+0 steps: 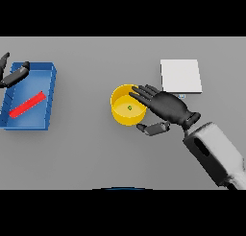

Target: Pick up the red beaker and tilt it to pour out 1 green nut into yellow bowl. Pick up the yellow bowl and place it on the metallic measuring scale.

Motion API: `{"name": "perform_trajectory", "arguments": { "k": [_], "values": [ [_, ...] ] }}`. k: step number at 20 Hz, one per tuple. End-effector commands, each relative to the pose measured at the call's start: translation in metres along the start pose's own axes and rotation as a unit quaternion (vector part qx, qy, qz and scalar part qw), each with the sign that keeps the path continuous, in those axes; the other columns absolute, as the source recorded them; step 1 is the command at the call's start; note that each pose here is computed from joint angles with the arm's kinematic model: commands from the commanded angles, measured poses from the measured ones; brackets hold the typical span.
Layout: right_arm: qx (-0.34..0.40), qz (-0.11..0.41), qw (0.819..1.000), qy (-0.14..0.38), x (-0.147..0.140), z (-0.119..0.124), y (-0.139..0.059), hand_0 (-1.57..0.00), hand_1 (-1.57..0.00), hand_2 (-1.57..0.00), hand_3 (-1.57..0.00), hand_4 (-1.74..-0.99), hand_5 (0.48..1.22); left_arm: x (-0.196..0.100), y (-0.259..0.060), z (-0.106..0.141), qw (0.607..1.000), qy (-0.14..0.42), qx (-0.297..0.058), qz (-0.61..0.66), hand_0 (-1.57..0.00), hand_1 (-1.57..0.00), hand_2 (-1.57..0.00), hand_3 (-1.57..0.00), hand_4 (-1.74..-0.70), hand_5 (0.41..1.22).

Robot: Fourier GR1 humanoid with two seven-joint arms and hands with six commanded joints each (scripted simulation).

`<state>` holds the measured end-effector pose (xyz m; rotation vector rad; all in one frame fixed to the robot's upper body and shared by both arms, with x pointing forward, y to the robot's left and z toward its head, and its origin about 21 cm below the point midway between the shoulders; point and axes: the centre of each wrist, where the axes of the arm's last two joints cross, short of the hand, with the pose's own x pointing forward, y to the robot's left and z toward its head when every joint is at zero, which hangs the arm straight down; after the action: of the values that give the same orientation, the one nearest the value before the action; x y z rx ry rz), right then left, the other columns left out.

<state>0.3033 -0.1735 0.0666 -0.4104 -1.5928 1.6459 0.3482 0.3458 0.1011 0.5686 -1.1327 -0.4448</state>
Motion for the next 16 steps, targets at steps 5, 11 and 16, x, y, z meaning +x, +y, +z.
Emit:
{"name": "perform_trajectory", "arguments": {
  "k": [5,11,16],
  "values": [
    [0.068,0.053,0.996,-0.036,-0.001,-0.024,0.003,0.0,0.0,0.0,0.0,-1.156,0.642,0.003,0.0,-0.001,1.0,-0.006,-0.002,0.0,0.0,0.0,0.0,0.0,-0.81,0.695],
    [0.151,0.089,0.983,-0.047,0.001,-0.05,0.001,0.0,0.0,0.0,0.0,-1.162,0.667,0.001,0.006,0.0,1.0,-0.001,0.0,0.0,0.0,0.0,0.0,0.0,-0.81,0.7],
    [0.194,0.108,0.974,-0.034,0.006,-0.067,0.004,0.0,0.0,0.0,0.0,-1.181,0.674,-0.002,0.007,-0.002,1.0,-0.005,0.0,-0.007,0.0,0.0,0.0,0.0,-0.8,0.703]
  ]
}}
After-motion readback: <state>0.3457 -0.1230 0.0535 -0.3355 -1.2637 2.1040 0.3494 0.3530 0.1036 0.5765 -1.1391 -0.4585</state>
